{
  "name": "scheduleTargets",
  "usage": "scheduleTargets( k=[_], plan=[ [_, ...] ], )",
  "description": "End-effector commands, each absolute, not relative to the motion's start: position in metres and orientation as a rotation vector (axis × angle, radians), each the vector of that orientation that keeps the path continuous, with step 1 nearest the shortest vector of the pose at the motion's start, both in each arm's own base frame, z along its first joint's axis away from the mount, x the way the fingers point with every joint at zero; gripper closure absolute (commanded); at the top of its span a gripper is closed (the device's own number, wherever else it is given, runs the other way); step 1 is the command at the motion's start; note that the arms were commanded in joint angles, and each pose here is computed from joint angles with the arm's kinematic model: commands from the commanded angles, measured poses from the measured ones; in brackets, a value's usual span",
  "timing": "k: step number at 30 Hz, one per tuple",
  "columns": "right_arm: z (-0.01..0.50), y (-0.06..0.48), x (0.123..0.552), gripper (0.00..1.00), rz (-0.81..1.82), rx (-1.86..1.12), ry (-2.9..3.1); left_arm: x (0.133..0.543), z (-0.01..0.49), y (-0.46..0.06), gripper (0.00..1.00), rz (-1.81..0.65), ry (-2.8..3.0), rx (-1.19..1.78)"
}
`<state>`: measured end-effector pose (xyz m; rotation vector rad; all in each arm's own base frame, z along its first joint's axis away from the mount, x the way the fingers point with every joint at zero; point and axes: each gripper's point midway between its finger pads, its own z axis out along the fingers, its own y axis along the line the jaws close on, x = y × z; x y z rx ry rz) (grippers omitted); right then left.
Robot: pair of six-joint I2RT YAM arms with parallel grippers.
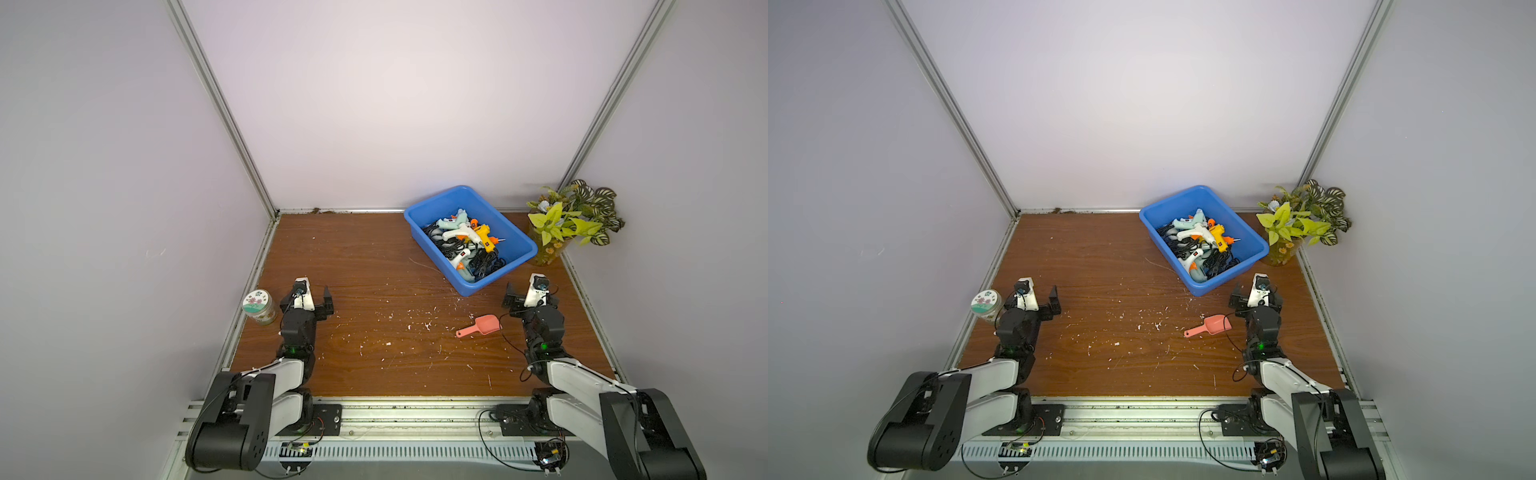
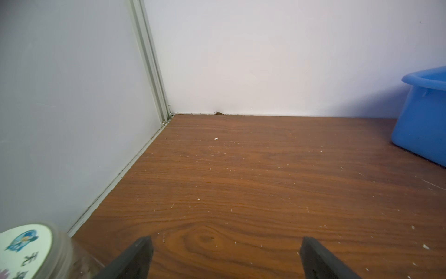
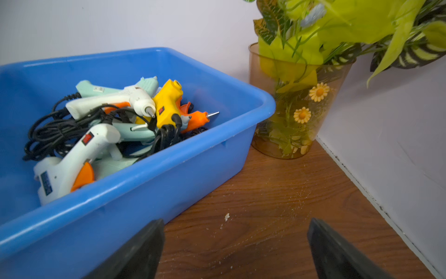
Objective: Put the hot melt glue gun into the storage box
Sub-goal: Reset both arms
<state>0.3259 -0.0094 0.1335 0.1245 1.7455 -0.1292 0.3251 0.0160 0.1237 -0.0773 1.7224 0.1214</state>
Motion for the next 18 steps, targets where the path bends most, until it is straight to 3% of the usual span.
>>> scheduleTargets(
  k=[1,18],
  plan=[
    [0.162,0.0,0.336,0.0,-0.094,0.074,1.62,0.341,0.155,0.013,0.0,0.104,1.597,-0.043],
    [0.127,0.001,0.366,0.0,-0.114,0.043,1.672,0.37,0.125,0.01,0.0,0.091,1.676,-0.004]
  ],
)
